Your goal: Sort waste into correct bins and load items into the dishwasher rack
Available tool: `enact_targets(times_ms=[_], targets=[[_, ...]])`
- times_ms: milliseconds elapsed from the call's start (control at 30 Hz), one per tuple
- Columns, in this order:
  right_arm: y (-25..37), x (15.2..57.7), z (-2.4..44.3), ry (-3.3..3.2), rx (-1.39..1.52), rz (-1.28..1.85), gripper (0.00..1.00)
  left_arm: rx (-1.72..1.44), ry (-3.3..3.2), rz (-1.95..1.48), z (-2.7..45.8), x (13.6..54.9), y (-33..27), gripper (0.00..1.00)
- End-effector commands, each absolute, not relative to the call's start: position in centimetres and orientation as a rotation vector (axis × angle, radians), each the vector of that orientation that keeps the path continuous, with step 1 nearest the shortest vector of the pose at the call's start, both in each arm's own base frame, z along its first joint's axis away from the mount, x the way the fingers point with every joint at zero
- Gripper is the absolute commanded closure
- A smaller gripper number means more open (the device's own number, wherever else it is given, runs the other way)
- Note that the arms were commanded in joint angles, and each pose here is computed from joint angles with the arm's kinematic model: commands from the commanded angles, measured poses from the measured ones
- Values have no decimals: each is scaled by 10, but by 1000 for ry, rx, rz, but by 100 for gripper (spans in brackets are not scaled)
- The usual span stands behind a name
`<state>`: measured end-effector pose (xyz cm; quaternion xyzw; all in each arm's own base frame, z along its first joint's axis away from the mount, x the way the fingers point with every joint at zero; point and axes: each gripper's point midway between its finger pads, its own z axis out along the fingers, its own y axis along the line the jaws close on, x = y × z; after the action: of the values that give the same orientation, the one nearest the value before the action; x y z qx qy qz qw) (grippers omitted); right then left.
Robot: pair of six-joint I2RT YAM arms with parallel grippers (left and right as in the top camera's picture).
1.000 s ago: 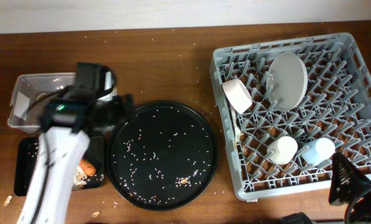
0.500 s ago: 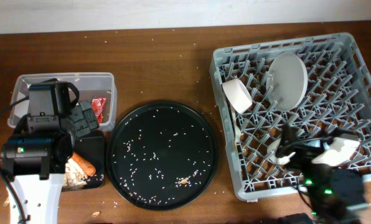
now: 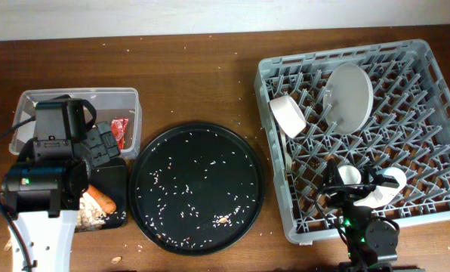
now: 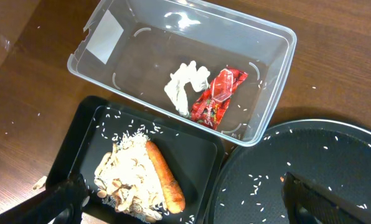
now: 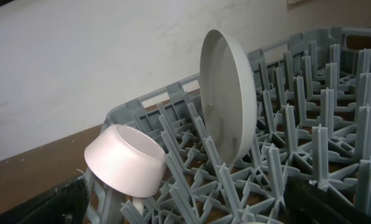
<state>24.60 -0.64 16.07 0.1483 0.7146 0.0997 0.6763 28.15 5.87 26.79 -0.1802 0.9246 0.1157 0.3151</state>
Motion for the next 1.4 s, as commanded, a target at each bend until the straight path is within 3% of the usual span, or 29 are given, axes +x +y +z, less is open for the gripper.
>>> enact_targets(times_ms=[0, 100, 200, 400, 567, 1367], targets=[[-8, 246, 157, 1614, 330, 214, 1, -444, 2402, 307, 278, 276, 56, 1], [-8, 246, 157, 1614, 330, 214, 1, -354, 2244, 354, 308, 244, 51, 0], [-8, 246, 157, 1614, 330, 214, 1, -313, 1951, 185, 308, 233, 33, 1], [-8, 246, 157, 1614, 330, 214, 1, -316, 1699, 51, 214, 219, 27, 1], [-8, 246, 157, 1614, 330, 214, 1, -326, 1576, 7, 164, 242, 23, 1], [-8, 246, 157, 1614, 330, 214, 1, -330, 1582, 15, 164, 241, 24, 1]])
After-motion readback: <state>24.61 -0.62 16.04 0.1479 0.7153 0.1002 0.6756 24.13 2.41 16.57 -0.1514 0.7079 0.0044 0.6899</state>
